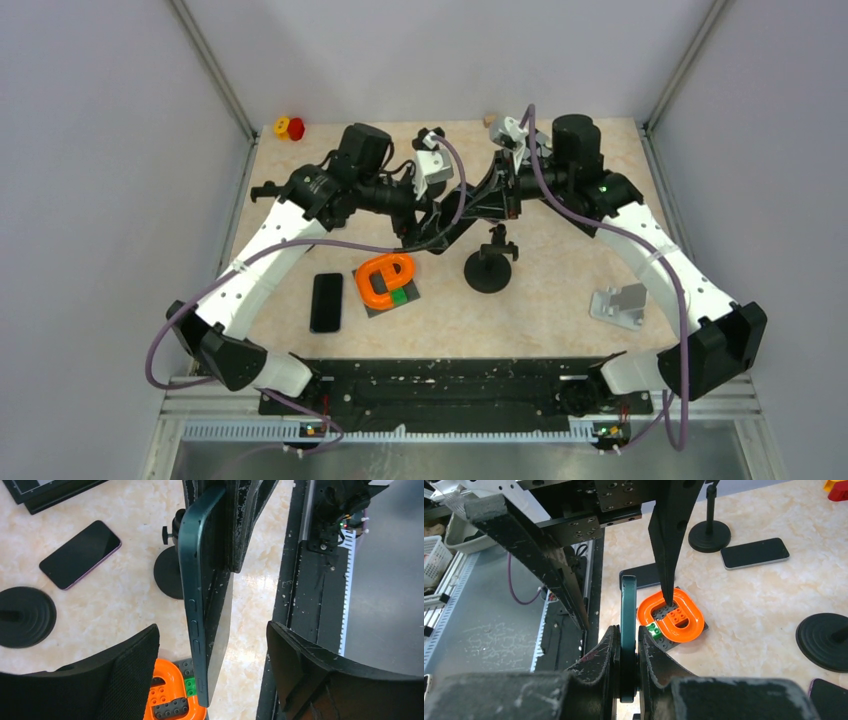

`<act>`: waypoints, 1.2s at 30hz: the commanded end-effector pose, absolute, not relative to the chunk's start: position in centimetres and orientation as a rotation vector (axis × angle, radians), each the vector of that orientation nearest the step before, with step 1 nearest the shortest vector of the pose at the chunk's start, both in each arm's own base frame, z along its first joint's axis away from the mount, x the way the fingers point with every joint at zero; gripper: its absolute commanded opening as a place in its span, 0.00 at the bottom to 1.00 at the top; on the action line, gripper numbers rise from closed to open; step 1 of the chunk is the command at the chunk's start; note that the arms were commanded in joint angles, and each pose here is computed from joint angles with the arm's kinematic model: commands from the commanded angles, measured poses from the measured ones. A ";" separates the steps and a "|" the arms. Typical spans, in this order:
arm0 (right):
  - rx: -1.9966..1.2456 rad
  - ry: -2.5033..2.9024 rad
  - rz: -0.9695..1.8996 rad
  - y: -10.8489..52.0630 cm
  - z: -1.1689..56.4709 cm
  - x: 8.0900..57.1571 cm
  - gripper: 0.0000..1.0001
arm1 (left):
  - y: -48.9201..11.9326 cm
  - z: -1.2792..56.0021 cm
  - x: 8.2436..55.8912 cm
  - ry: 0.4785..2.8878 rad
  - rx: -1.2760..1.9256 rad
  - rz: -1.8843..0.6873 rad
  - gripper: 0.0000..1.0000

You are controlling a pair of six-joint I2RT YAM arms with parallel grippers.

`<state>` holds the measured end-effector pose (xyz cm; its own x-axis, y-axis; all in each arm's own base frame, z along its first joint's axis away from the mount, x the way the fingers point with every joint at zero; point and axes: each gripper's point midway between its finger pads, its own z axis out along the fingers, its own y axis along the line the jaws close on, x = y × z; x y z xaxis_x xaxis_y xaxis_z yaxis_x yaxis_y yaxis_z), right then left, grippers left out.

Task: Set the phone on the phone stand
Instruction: Adjust the phone.

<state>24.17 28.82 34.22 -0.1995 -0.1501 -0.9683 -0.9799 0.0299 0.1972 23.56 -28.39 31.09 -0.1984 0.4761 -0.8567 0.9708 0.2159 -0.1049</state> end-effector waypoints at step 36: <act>-1.308 1.342 1.208 28.4 36.7 23.7 0.00 | -29.9 28.5 21.0 1.713 1.467 -1.255 0.32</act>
